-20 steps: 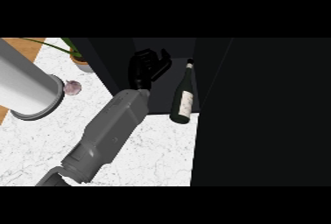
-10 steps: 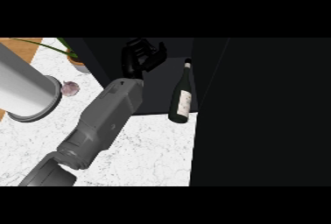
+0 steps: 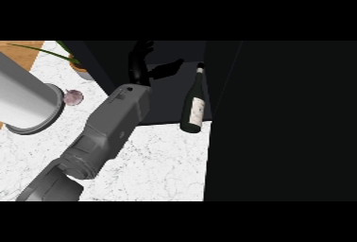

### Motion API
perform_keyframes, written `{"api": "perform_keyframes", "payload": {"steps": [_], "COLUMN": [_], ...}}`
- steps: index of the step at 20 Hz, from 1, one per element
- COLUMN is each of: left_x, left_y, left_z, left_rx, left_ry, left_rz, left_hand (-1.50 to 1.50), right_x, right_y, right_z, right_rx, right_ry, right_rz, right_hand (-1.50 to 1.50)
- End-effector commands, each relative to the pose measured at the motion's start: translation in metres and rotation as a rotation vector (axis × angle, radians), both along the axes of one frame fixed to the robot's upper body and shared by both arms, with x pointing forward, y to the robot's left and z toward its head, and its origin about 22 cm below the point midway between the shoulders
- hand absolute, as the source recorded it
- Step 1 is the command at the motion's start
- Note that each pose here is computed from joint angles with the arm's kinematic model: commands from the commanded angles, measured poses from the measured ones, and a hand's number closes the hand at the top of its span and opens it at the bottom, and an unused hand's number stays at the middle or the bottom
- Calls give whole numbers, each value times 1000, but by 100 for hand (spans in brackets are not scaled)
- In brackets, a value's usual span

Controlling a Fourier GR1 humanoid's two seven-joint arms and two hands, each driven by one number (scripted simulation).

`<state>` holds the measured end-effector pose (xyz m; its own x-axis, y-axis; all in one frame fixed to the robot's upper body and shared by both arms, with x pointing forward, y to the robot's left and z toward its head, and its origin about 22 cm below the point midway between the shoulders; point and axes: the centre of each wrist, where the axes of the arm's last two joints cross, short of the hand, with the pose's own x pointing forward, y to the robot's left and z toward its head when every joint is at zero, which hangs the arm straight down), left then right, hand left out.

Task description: Pick up the wine, place it into the cabinet and close the cabinet

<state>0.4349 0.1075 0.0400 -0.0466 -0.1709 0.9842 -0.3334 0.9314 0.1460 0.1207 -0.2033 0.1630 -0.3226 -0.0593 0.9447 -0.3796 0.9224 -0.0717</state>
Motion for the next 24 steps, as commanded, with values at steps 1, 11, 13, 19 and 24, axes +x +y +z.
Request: {"api": "perform_keyframes", "payload": {"steps": [1,11,13,19,24], "left_x": [8,5,2,4,-5], "left_y": [21,16,25,24,-5], "left_z": [8,3,-6,1,-3], "left_rx": [41,54,41,3,-104], "left_ry": [20,-38,-52,-137,-206], "left_rz": [54,34,-28,-116,-217], "left_hand": [-150,-150,-150,-150,-150], "right_x": [-25,-27,-21,-28,-35], "right_y": [-5,-3,1,-3,-5], "right_z": [22,26,18,18,25], "right_rx": [54,61,75,69,69], "right_ry": [-24,-39,-21,-33,-27], "right_rz": [28,48,32,54,28], "right_hand": [-150,-150,-150,-150,-150]}}
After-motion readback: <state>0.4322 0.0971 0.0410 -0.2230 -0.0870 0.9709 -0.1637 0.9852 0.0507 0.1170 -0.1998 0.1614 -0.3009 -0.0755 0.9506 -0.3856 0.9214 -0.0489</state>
